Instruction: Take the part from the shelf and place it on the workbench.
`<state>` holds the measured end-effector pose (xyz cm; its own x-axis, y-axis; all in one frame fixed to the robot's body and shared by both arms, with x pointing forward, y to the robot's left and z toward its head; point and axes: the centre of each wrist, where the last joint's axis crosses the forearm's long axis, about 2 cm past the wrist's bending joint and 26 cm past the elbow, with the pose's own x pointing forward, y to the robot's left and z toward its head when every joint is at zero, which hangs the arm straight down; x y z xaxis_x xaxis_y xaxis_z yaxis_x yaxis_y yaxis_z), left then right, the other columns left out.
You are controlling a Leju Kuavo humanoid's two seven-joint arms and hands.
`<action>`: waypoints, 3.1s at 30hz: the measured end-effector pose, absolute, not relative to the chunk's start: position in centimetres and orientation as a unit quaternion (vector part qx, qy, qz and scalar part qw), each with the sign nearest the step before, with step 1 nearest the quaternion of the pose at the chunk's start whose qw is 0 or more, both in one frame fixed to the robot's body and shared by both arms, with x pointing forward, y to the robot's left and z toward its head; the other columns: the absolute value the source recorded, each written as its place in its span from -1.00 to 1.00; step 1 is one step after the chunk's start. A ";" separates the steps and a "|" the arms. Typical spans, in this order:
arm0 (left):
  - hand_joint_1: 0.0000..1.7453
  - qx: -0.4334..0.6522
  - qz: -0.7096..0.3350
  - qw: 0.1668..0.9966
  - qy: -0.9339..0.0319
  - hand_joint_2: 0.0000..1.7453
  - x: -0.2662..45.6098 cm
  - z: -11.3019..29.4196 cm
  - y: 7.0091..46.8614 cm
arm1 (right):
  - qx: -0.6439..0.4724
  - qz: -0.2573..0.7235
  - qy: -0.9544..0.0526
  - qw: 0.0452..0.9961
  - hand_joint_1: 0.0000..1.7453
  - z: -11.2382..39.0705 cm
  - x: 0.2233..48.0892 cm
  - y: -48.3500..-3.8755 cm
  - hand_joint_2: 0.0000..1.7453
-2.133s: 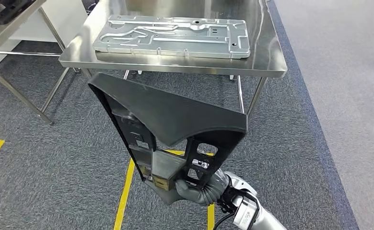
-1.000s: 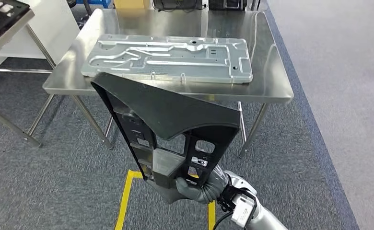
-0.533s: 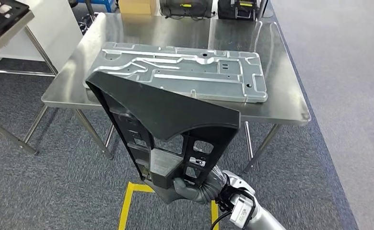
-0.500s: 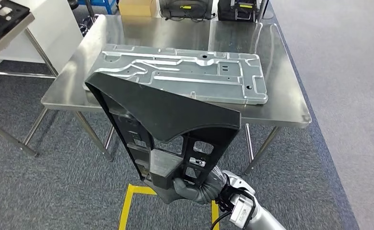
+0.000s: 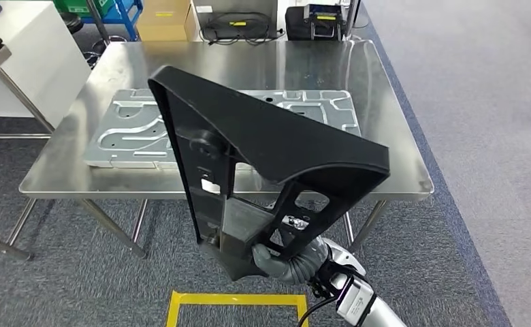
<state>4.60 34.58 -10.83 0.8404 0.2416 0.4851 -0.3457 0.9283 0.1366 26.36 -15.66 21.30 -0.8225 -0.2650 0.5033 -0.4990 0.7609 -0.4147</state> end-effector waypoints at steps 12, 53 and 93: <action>-1.00 0.114 0.158 0.949 -0.247 1.00 4.8 -10.8 34.5 | -0.009 0.263 -0.954 0.144 0.90 23.3 27.3 -17.9 1.00; -1.00 0.083 0.144 0.939 -0.300 1.00 5.2 -10.7 34.7 | -0.486 0.629 -0.495 0.351 0.90 24.0 48.5 -28.3 1.00; -1.00 0.086 0.079 0.946 -0.303 -1.00 5.9 -10.6 35.2 | -0.326 0.452 -0.807 0.195 -1.00 19.2 43.2 -21.7 -1.00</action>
